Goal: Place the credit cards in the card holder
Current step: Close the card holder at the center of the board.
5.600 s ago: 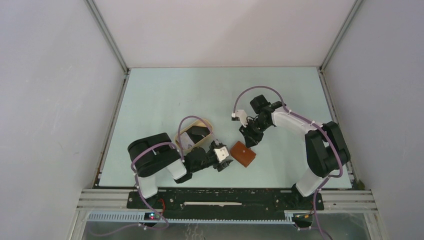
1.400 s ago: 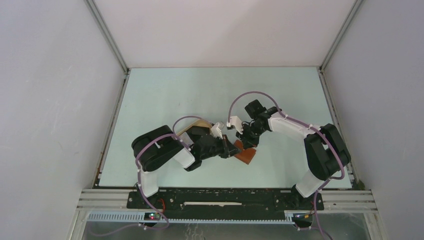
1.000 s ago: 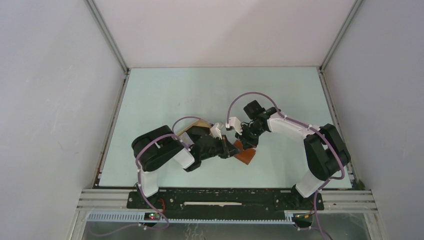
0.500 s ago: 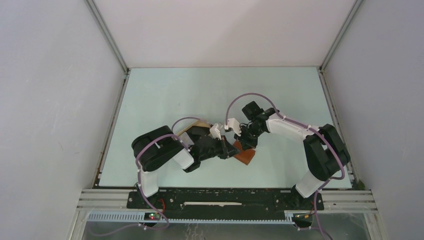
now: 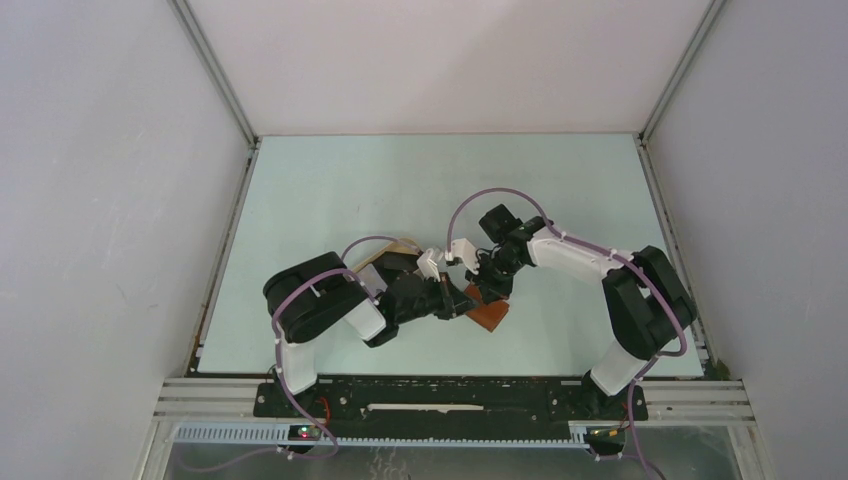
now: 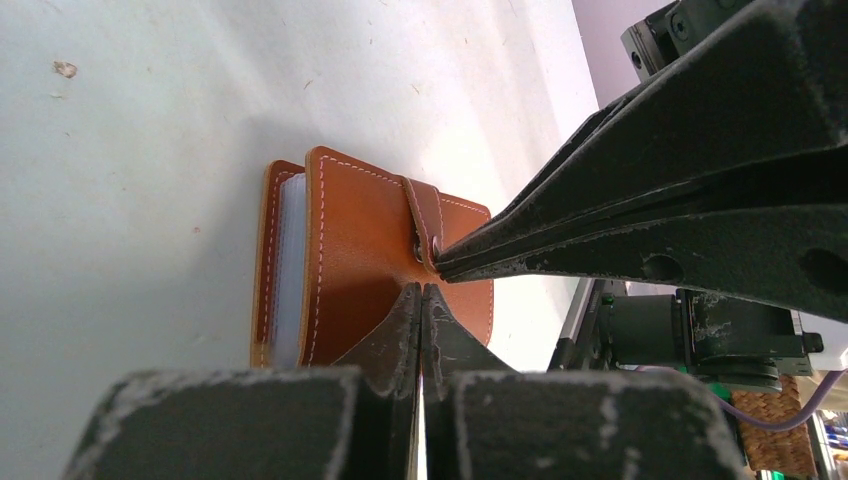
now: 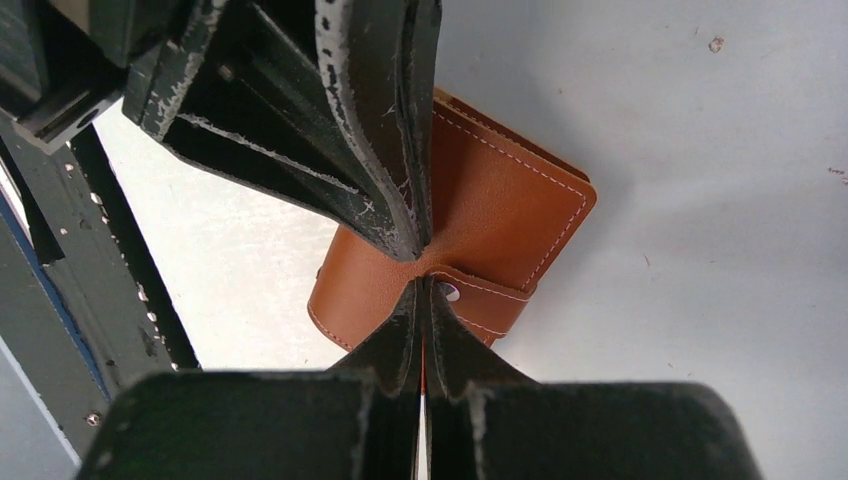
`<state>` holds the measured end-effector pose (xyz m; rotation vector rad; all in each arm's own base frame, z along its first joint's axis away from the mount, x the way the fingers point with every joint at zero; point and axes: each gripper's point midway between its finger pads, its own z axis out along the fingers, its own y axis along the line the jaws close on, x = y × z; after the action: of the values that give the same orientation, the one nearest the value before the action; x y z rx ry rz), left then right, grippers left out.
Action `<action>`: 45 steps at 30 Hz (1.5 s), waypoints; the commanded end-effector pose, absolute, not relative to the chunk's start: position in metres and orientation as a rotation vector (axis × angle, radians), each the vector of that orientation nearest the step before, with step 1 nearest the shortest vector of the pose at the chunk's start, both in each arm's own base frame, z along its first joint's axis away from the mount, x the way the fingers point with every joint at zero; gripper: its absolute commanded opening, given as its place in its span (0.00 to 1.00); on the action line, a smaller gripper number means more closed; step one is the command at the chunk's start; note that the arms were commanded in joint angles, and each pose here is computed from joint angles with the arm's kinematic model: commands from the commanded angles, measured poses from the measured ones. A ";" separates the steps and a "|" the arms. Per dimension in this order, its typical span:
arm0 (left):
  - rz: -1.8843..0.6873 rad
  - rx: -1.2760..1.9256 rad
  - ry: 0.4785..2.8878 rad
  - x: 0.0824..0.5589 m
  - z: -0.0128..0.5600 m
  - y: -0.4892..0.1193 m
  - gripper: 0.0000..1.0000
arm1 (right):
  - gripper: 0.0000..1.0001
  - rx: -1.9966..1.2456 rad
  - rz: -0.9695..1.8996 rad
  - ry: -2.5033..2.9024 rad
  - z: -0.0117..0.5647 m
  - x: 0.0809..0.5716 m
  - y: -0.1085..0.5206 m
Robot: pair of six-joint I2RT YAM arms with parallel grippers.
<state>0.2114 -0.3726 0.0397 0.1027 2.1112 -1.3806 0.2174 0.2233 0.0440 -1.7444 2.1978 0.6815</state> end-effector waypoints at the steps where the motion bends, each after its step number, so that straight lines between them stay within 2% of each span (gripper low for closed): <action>1: -1.300 0.088 2.166 0.213 0.017 -0.360 0.00 | 0.00 -1.722 0.748 2.274 0.037 0.204 0.232; 15: -1.305 0.091 2.165 0.213 0.017 -0.361 0.00 | 0.00 -1.628 0.826 2.315 0.042 0.213 0.236; 21: -1.303 0.091 2.169 0.213 0.015 -0.361 0.00 | 0.00 -1.581 0.999 2.299 0.058 0.208 0.236; 28: -1.306 0.093 2.169 0.213 0.016 -0.362 0.00 | 0.00 -1.554 1.071 2.297 0.063 0.207 0.236; 45: -1.301 0.091 2.171 0.213 0.015 -0.361 0.00 | 0.00 -1.503 1.051 2.368 0.054 0.213 0.238</action>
<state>0.2120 -0.3734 0.0397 0.1060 2.0998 -1.3916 0.2193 0.2233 0.0466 -1.5285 2.3714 0.9499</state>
